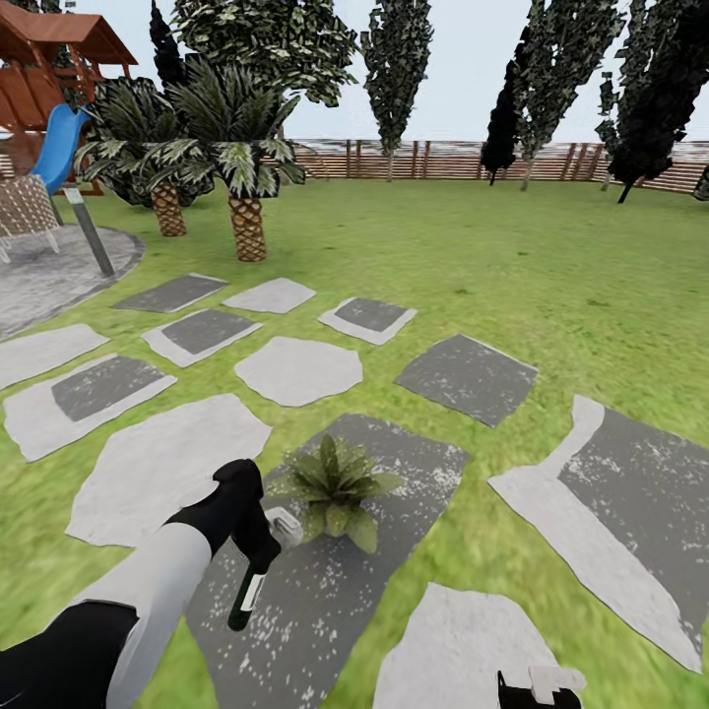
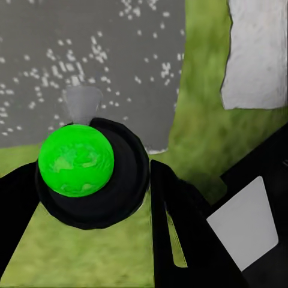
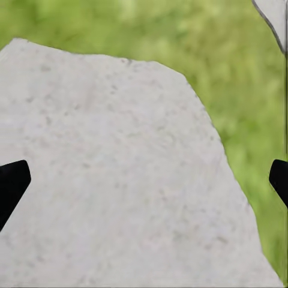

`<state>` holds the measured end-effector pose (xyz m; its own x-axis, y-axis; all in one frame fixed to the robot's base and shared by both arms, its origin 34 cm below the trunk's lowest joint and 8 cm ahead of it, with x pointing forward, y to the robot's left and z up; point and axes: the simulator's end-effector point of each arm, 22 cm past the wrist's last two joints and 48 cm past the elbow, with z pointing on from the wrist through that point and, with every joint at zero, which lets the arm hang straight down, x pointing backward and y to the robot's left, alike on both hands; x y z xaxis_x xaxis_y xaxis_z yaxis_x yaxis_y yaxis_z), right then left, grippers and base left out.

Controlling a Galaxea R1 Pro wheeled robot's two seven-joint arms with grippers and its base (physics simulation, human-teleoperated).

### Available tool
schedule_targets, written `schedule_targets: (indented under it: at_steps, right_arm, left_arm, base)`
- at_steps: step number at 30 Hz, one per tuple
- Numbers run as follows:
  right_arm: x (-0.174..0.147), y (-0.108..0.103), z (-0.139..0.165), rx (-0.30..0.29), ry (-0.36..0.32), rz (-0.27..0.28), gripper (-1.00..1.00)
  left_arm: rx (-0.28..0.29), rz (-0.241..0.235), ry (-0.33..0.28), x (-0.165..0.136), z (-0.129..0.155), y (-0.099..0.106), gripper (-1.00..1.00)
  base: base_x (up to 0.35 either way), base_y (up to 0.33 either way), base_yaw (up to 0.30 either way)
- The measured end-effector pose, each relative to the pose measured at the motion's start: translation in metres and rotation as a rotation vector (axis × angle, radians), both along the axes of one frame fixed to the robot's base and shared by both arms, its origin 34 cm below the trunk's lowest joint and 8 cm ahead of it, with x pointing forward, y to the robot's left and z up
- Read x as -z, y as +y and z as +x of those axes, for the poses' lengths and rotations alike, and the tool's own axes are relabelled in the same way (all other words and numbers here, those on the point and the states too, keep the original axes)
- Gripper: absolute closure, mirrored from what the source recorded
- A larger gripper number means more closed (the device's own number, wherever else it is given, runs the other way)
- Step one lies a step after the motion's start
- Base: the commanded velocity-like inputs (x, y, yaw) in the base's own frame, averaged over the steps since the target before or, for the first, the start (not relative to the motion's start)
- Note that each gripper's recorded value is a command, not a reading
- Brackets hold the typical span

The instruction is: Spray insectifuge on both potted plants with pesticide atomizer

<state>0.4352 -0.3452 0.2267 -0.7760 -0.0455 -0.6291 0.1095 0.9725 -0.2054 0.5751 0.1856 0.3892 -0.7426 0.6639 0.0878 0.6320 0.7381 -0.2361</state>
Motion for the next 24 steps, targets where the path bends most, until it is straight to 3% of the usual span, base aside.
schedule_targets:
  at_steps: [17,24]
  right_arm:
    - [0.0002,0.0001,0.0000,-0.001,0.000,0.000,-1.00]
    - [0.0003,0.0012,0.0002,-0.002,0.000,0.001,-1.00]
  left_arm:
    - [0.001,-0.003,0.000,0.0003,-0.0004,-0.0018,1.00]
    - [-0.006,-0.003,0.000,0.0010,-0.0005,-0.0004,1.00]
  base:
    - [0.019,-0.267,0.001]
    - [-0.003,-0.273,0.206]
